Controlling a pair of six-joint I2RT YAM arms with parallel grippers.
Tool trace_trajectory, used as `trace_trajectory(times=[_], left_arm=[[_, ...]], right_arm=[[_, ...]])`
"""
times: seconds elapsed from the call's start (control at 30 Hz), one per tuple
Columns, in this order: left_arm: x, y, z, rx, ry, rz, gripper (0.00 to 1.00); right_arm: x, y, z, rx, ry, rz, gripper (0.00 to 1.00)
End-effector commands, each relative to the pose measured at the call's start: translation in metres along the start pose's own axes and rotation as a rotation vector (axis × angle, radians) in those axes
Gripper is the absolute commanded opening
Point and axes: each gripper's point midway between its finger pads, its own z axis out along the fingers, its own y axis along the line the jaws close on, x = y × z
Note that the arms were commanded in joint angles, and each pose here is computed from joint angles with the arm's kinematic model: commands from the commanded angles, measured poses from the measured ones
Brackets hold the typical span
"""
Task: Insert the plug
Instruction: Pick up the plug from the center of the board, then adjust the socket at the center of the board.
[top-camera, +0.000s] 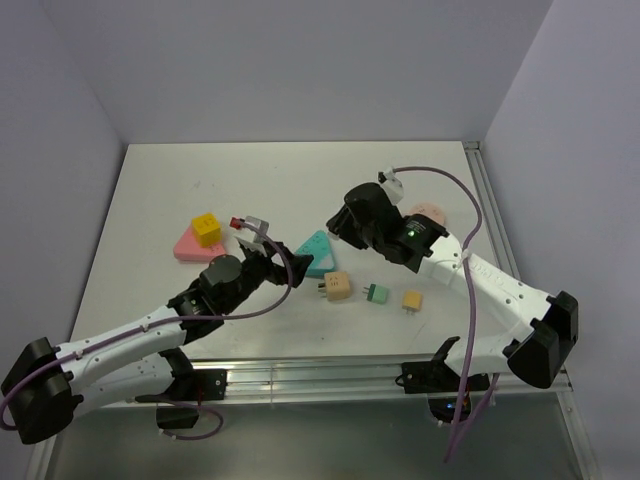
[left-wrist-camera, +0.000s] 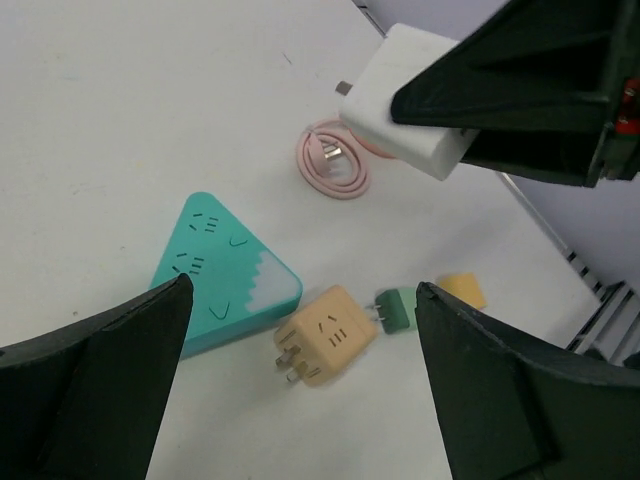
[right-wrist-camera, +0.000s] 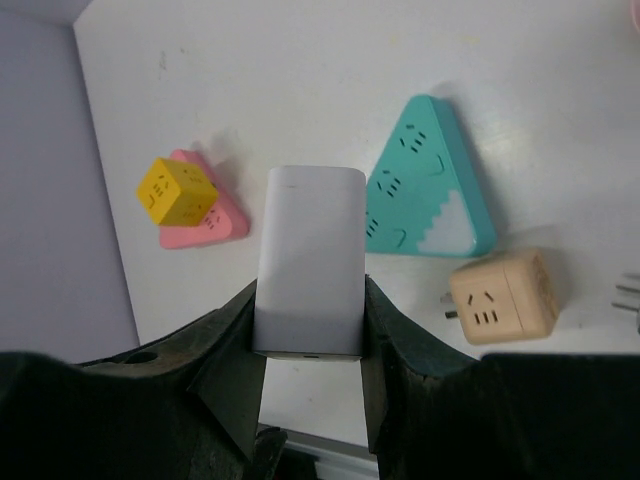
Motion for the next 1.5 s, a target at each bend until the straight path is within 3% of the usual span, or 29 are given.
trace_trajectory(times=[0.0, 0.17, 0.33, 0.5, 0.67, 0.87, 1.1, 1.33, 1.47], left_arm=[[-0.033, -0.016, -0.001, 0.041, -0.145, 0.157, 0.98], [-0.036, -0.009, 0.002, -0.02, -0.126, 0.199, 0.99], [-0.045, 0.005, 0.004, -0.119, -0.133, 0.182, 1.0], [-0.044, 0.005, 0.019, -0.101, -0.032, 0.108, 0.99], [-0.039, 0.024, 0.034, -0.141, 0.068, 0.063, 0.99], [-0.029, 0.027, 0.052, -0.111, 0.179, -0.024, 1.0], [-0.017, 0.026, 0.081, -0.082, 0.258, -0.017, 0.99], [0.012, 0.05, 0.104, -0.183, 0.393, -0.014, 0.99], [0.004, 0.075, 0.098, -0.201, 0.365, -0.109, 0.99]], right_arm=[[-0.004, -0.001, -0.018, 0.024, 0.02, 0.131, 0.0], [-0.009, -0.004, -0.026, 0.005, 0.002, 0.113, 0.0], [-0.004, -0.029, -0.023, 0.102, 0.009, 0.046, 0.0], [0.011, -0.054, -0.016, 0.097, 0.023, -0.071, 0.0], [0.016, -0.051, -0.019, -0.07, -0.014, -0.137, 0.0], [0.024, -0.086, -0.012, 0.019, -0.028, -0.188, 0.0], [0.041, -0.103, 0.013, 0.107, 0.025, -0.237, 0.0], [0.054, -0.102, 0.032, 0.124, 0.077, -0.268, 0.0], [0.067, -0.079, 0.029, -0.035, 0.123, -0.28, 0.0]])
